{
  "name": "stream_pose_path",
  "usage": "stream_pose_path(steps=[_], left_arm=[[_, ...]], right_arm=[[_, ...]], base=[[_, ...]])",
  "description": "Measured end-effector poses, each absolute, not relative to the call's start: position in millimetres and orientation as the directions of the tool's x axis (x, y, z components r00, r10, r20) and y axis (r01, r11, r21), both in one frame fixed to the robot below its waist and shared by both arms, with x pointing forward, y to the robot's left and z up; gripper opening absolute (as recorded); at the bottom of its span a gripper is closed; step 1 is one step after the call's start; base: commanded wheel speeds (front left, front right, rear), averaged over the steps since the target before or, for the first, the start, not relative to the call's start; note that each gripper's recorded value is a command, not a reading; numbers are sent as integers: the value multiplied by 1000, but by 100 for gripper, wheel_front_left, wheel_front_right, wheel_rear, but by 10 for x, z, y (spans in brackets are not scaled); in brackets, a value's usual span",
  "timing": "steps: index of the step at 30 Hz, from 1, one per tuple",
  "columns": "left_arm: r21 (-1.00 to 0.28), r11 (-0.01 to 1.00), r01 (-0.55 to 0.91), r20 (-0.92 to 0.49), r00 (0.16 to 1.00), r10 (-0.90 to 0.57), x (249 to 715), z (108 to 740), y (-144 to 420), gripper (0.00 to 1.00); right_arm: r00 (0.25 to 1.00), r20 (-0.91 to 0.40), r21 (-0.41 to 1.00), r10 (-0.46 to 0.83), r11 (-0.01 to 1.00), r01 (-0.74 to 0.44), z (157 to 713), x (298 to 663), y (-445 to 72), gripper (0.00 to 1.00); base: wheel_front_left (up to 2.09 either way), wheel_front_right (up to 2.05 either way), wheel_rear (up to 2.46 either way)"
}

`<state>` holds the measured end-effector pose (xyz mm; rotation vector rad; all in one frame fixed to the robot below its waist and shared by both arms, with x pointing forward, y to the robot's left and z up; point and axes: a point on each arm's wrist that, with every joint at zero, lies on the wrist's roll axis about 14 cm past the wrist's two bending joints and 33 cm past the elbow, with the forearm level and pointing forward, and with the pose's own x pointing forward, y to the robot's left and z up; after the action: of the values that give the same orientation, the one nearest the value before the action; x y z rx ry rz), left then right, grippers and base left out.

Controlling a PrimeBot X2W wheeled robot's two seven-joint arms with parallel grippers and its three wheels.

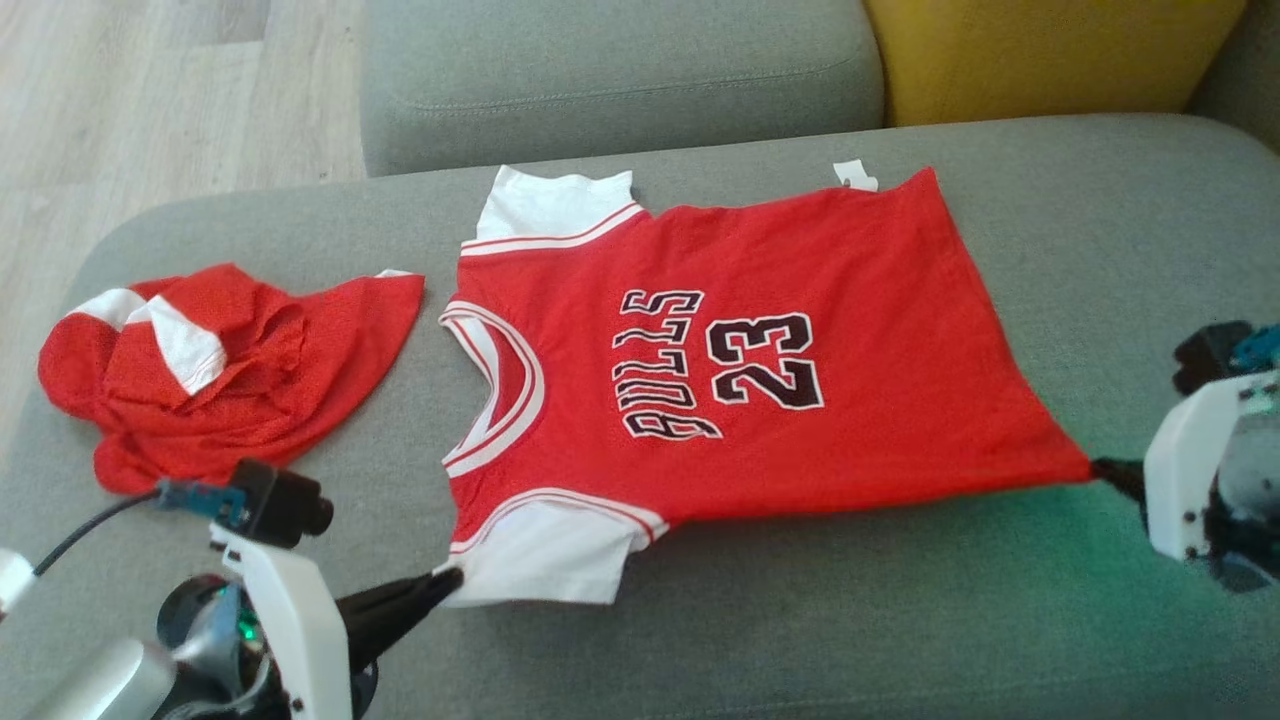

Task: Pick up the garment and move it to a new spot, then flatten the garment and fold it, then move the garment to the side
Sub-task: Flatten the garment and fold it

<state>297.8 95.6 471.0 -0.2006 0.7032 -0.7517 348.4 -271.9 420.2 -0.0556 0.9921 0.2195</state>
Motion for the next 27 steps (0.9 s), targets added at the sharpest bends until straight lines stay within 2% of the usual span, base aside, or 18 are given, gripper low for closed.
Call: stream_pose_path(steps=[6,14,21,27], left_arm=[[-424,708,564,-533,476,-699,2885,4721,935,0],[-445,690,572,-562,421,-712,2784,4694,905,0],[-420,703,574,-552,454,-700,2911,4704,907,0],[-395,702,593,-501,501,-705,3232,4835,805,0]], right_arm=[[478,-852,104,211,965,-240,4198,3328,-2599,0],[373,-898,163,232,965,-207,4119,3042,-2640,0],[420,-879,154,227,967,-201,4228,3204,-2668,0],[460,-860,132,219,968,-215,4269,3433,-2626,0]], base=[[0,0,0],[0,0,0],[0,0,0],[0,0,0]])
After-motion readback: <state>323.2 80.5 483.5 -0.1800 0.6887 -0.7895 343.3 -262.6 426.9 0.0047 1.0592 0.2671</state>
